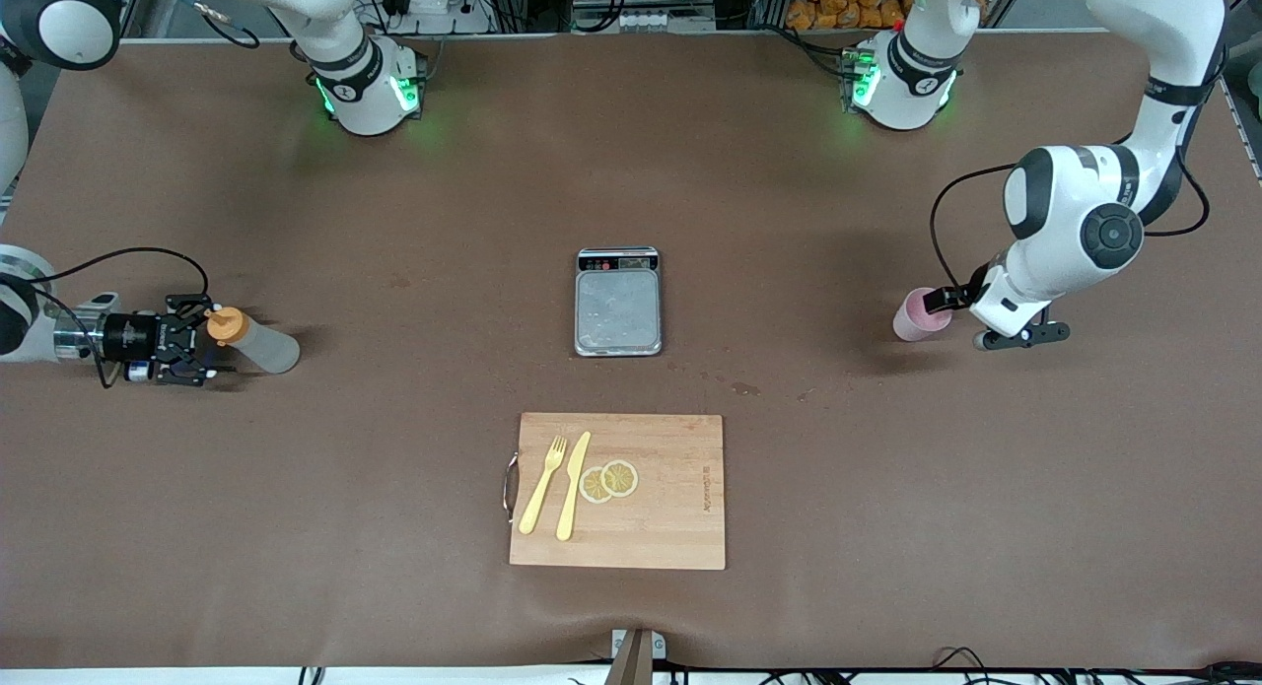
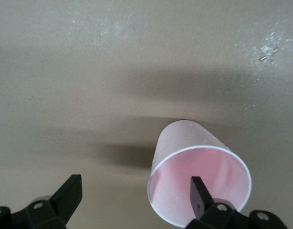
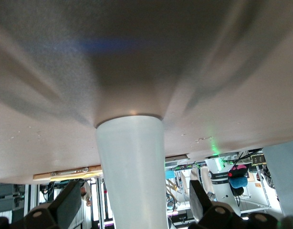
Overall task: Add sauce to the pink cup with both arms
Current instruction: 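Grasp the pink cup with the left gripper while the right gripper grasps the bottle, then carry the pink cup onto the metal scale with the left gripper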
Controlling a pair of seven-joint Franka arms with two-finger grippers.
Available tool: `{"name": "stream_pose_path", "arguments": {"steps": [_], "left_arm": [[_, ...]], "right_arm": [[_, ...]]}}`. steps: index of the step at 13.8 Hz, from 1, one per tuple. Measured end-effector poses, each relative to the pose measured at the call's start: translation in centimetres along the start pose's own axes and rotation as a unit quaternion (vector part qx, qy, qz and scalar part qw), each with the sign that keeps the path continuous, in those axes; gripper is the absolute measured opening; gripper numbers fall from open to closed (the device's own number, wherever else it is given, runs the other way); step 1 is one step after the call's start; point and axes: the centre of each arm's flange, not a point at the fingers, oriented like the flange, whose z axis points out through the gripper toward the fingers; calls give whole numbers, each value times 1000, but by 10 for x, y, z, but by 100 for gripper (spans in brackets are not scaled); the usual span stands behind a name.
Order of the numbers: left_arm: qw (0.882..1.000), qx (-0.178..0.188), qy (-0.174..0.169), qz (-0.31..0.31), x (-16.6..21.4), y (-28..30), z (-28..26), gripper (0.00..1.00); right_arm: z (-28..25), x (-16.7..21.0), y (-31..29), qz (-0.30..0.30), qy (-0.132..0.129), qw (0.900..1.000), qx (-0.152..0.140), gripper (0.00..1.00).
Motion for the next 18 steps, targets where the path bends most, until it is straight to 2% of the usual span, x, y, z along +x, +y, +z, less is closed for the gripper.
{"name": "stream_pose_path", "arguments": {"steps": [4,6,9,11,14,18], "left_arm": [[1000,1,-11,1,0,1,13,60],[1000,1,-12,3,-1,3,15,39],[1000,1,-8,1,1,7,12,8],[1000,-2,5,-6,7,18,1,4],[1000,-8,26,-7,15,43,-18,4],[999,-17,48,-9,22,72,-43,4]], "right_arm": [[13,13,1,-9,-20,1000,-1,100],[21,9,-1,-18,-42,999,-3,100],[31,11,-3,-30,-53,998,-6,100],[37,16,-3,-48,-60,997,-5,95],[36,18,-1,-54,-64,996,-2,62],[37,18,-1,-55,-65,996,-3,56]]}}
